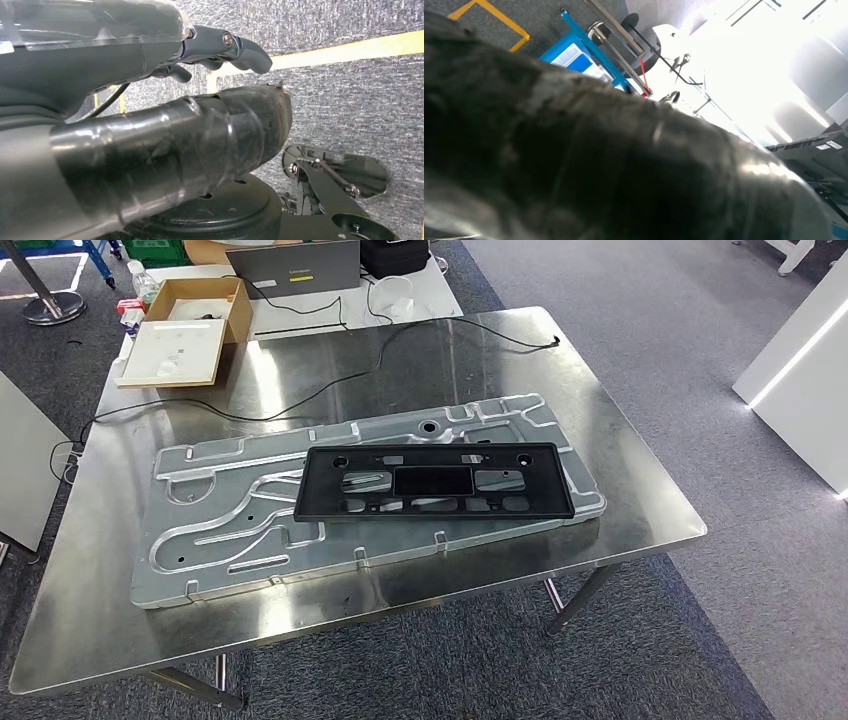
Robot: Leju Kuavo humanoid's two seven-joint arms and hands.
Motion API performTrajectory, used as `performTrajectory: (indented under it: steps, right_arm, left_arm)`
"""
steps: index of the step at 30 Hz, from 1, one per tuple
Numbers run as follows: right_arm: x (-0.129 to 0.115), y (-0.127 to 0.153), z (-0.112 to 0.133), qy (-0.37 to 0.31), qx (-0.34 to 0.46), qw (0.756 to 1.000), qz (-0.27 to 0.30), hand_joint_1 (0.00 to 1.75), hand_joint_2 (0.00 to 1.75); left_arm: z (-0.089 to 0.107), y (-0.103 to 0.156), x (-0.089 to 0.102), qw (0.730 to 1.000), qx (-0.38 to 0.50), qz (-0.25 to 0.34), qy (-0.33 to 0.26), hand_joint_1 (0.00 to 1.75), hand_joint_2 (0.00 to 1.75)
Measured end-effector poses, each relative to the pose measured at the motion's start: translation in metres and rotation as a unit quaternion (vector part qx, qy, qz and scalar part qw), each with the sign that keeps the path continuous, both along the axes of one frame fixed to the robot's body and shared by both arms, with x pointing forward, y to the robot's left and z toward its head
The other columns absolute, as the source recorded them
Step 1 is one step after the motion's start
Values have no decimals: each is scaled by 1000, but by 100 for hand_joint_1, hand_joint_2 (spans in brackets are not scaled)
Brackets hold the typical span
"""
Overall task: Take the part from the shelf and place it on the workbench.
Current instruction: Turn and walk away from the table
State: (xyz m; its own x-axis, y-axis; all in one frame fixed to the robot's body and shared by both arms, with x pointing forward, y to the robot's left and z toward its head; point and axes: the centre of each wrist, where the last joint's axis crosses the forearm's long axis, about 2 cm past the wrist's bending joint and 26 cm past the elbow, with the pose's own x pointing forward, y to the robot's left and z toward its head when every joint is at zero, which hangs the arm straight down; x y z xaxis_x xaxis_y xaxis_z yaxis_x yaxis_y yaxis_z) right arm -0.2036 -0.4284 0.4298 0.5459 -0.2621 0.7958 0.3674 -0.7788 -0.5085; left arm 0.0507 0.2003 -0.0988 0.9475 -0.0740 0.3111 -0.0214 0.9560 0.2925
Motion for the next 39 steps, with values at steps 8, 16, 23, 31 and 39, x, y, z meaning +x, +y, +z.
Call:
performTrajectory:
  steps: [8, 16, 23, 31, 39]
  right_arm:
    - [0, 0, 0, 0, 0, 1000, 0, 0, 0]
    - [0, 0, 0, 0, 0, 1000, 0, 0, 0]
    - [0, 0, 0, 0, 0, 1000, 0, 0, 0]
    - [0, 0, 0, 0, 0, 1000, 0, 0, 0]
    - [0, 0, 0, 0, 0, 1000, 0, 0, 175]
  left_arm:
    - [0, 0, 0, 1000, 0, 0, 0, 0, 0]
    - [0, 0, 0, 1000, 0, 0, 0, 0, 175]
    - [0, 0, 0, 1000, 0, 0, 0, 0, 175]
    - [0, 0, 0, 1000, 0, 0, 0, 0, 175]
    - [0, 0, 0, 1000, 0, 0, 0, 0, 0]
